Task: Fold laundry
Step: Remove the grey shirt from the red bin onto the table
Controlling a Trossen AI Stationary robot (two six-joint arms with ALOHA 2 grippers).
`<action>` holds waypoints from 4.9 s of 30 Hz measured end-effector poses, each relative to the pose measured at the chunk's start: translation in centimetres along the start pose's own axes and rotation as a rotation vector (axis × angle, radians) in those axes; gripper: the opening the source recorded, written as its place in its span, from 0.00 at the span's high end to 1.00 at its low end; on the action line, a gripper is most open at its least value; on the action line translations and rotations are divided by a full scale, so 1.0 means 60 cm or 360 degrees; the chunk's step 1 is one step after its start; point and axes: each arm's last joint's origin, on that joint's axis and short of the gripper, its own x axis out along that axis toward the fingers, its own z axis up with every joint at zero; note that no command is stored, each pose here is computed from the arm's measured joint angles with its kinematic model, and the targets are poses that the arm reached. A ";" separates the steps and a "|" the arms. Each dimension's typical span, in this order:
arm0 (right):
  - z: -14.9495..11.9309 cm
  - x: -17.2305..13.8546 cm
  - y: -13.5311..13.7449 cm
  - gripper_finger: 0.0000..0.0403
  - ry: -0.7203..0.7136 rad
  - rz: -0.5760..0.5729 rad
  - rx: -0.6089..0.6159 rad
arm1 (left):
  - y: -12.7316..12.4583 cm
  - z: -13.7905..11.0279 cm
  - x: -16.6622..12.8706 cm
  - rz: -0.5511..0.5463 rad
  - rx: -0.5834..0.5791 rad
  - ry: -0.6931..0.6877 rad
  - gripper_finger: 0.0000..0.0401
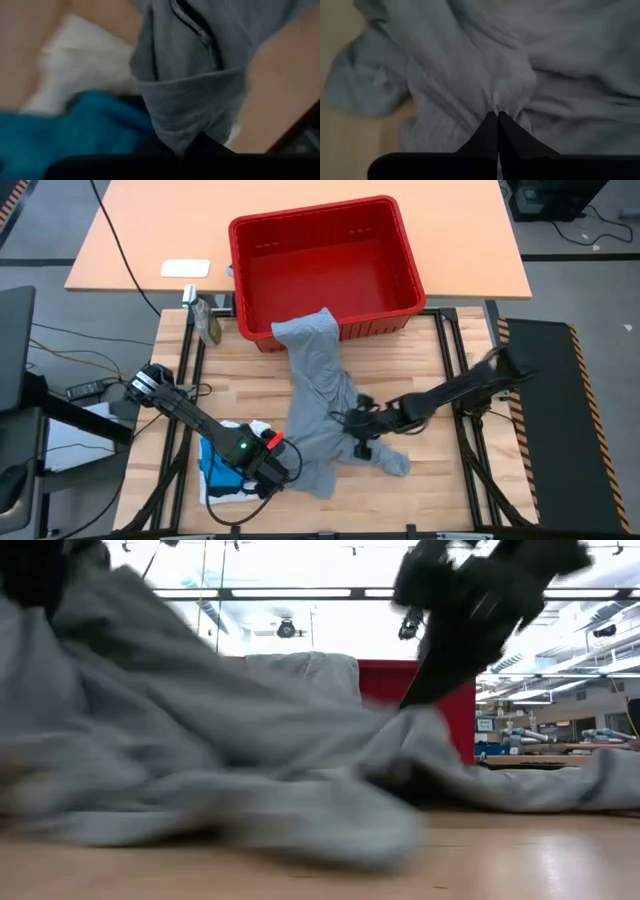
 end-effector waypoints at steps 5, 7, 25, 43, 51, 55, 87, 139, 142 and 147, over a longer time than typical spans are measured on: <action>0.015 -0.131 -0.015 0.99 -0.0154 -0.0180 -0.0134 | 0.015 0.006 -0.082 0.0222 0.0001 -0.0210 1.00; 0.020 -0.183 -0.025 0.99 -0.0266 -0.0198 -0.0159 | 0.020 0.011 -0.123 0.0252 0.0019 -0.0352 1.00; 0.120 -0.583 -0.067 1.00 -0.1118 -0.0099 -0.0058 | 0.027 0.050 -0.380 -0.0315 0.0553 -0.1404 1.00; 0.188 -0.702 0.028 1.00 -0.1169 0.0312 -0.0533 | -0.015 -0.004 -0.479 -0.1529 0.0667 -0.1524 0.98; 0.184 -0.762 0.052 1.00 -0.1263 0.0852 -0.0648 | -0.031 -0.037 -0.503 -0.1865 0.0714 -0.1499 0.98; 0.179 -0.784 0.056 1.00 -0.1329 0.1010 -0.0674 | -0.033 -0.039 -0.507 -0.1905 0.0705 -0.1524 0.98; 0.136 -0.755 0.050 1.00 -0.0839 0.0764 -0.0247 | -0.008 -0.057 -0.408 -0.1201 0.0262 -0.0707 0.98; 0.083 -0.647 -0.049 1.00 -0.0618 -0.0237 0.0051 | 0.004 0.044 -0.228 -0.0190 -0.0589 -0.0764 0.99; 0.070 -0.598 -0.067 1.00 -0.0489 -0.0442 0.0162 | 0.025 0.079 -0.204 -0.0080 -0.0671 -0.0691 0.99; 0.044 -0.509 -0.101 1.00 -0.0238 -0.0732 0.0247 | 0.084 0.141 -0.165 0.0204 -0.0624 -0.0551 1.00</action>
